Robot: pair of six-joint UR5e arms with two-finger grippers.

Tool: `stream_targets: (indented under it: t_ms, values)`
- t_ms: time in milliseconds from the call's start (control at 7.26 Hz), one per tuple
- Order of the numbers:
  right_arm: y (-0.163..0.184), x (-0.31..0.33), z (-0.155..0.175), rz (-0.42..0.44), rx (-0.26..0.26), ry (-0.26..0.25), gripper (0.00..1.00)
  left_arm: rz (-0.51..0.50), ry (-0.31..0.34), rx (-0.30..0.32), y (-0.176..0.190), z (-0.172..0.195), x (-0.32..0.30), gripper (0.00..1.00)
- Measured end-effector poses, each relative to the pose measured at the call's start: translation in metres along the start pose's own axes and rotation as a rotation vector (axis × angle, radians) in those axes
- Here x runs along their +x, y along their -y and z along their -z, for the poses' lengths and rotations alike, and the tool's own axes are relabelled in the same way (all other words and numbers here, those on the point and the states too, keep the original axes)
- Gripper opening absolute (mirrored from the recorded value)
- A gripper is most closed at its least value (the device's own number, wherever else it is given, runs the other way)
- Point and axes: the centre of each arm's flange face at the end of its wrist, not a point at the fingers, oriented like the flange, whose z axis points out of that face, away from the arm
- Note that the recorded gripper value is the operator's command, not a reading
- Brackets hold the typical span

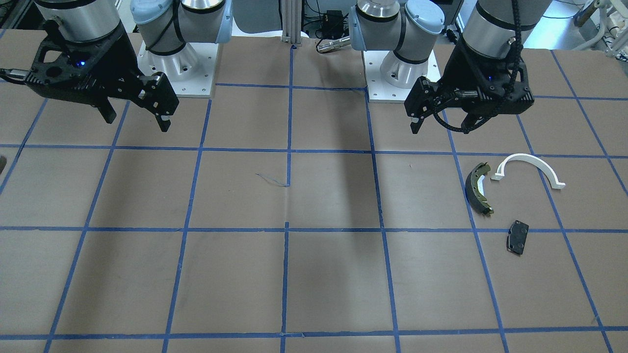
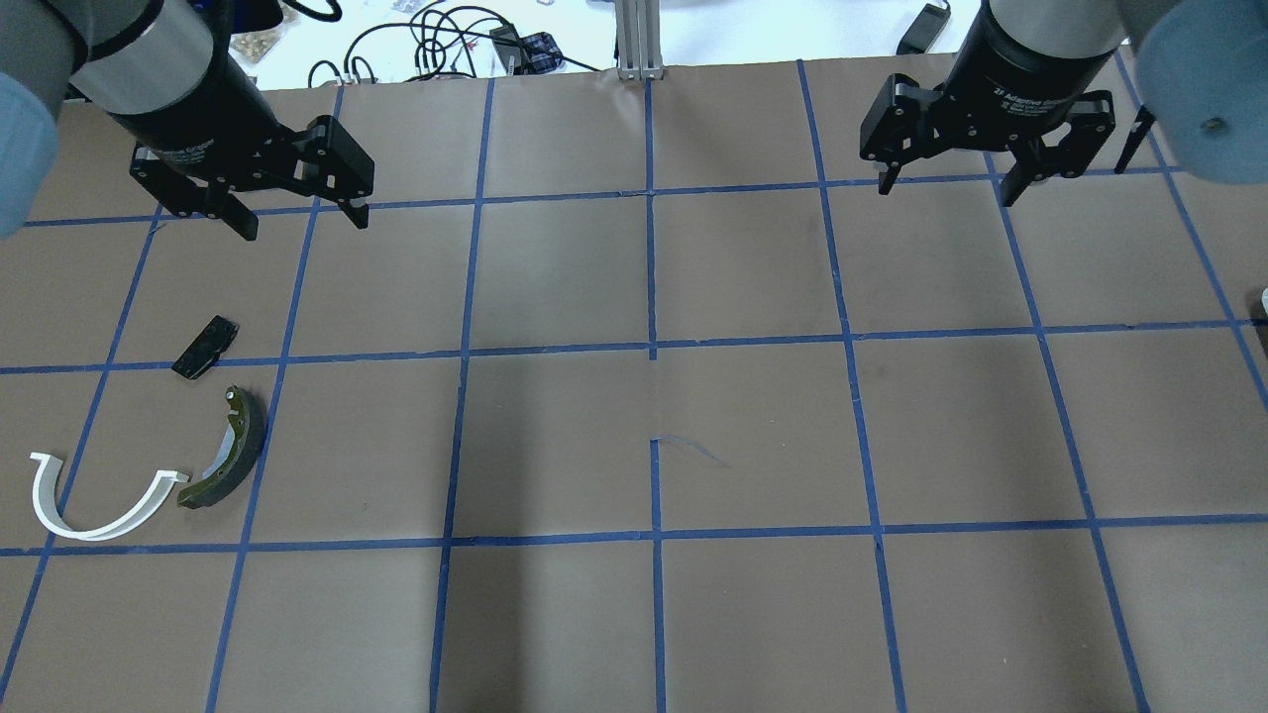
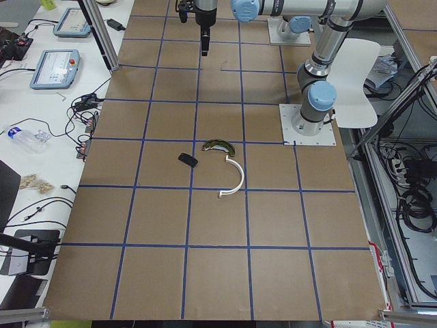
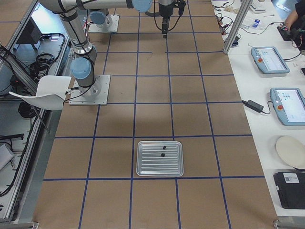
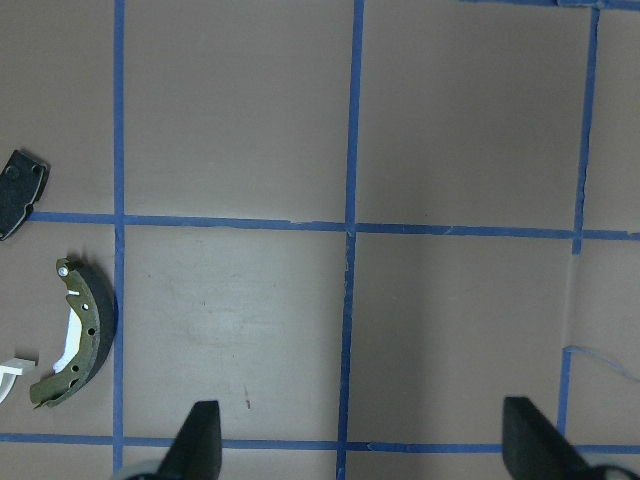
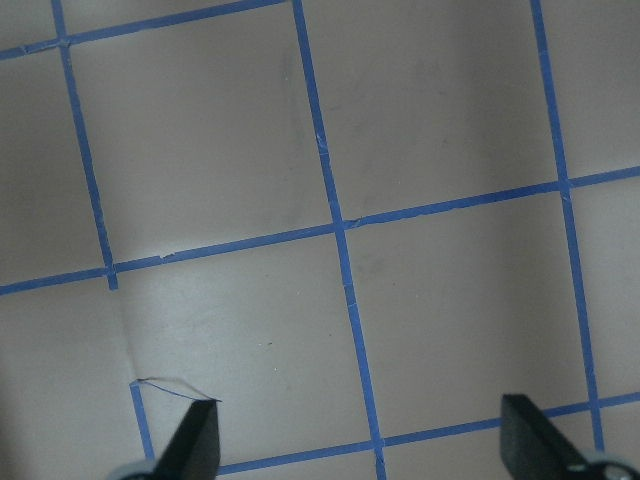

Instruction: Place bearing gear from tray to pile

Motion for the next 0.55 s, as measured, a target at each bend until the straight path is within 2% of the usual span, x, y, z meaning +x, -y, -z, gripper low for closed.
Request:
stream_targets:
  t_ms: [275,551]
  values:
    - [0.001,0.003,-0.001,0.001,-0.004,-0.002,1.0,-0.004,0.002,-0.002,-0.001,-0.001,0.001,1.0]
    - [0.015,0.045,-0.004,0.048,-0.039,-0.04,1.0,-0.005,0.002,-0.004,-0.002,-0.002,0.001,1.0]
